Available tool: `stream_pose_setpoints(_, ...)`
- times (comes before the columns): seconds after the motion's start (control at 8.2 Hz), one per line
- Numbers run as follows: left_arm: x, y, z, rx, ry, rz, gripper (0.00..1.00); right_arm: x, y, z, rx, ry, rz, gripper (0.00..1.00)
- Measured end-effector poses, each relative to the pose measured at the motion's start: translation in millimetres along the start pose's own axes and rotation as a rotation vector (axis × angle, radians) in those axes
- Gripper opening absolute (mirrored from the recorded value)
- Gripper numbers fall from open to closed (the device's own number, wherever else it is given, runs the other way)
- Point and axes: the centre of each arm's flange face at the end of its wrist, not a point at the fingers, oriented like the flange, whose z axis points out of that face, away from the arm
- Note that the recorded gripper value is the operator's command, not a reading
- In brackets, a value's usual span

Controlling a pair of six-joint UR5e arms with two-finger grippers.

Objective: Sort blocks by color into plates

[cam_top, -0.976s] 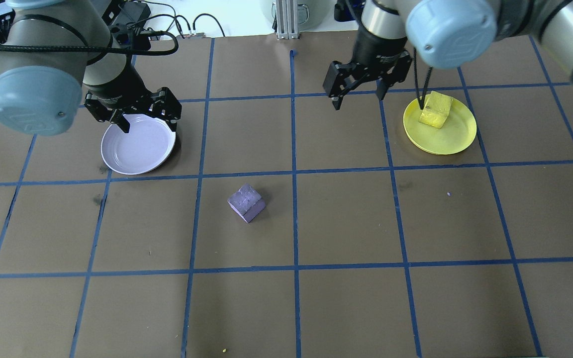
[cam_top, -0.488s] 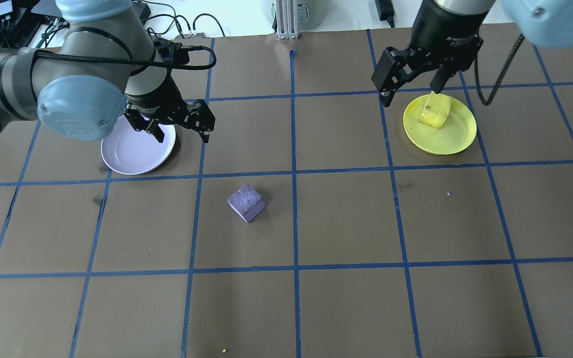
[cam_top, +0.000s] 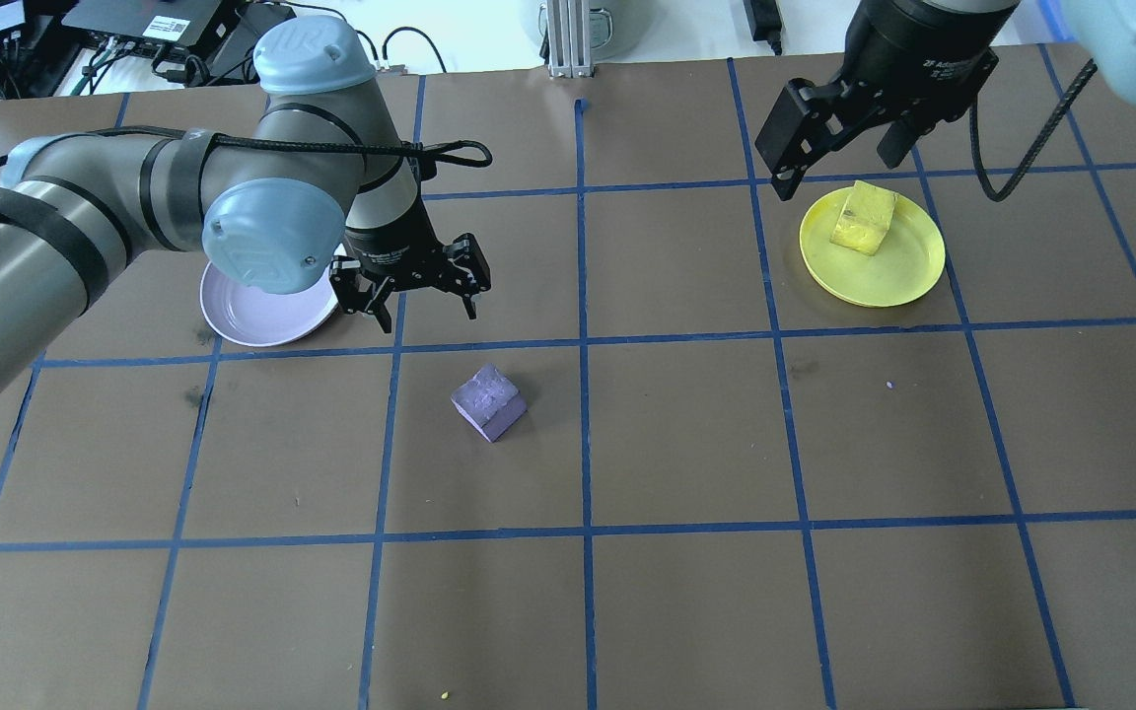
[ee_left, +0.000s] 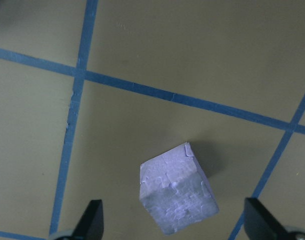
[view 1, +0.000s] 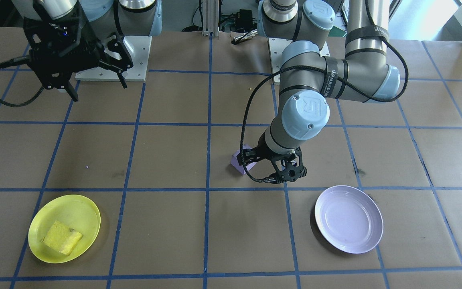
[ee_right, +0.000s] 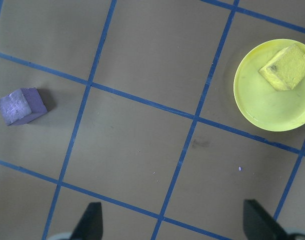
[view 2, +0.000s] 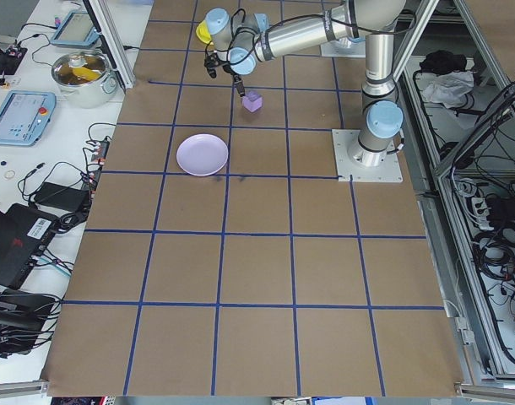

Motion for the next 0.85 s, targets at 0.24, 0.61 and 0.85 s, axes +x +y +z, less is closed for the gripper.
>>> stream_pose_setpoints(0.24,7,-7,25,-0.073,0.036,-0.171,1.00,0,6,-4,0.004,0.009,0.002,1.00)
stream_pose_setpoints(0.61,8,-9,49,-0.144,0.035,-0.239,1.00,4,5,-3,0.008,0.008,0.011,1.00)
stream_pose_setpoints(0.85,3,-5,62,-0.168,0.015,-0.238,1.00,4,5,-4,0.010,0.007,0.013,1.00)
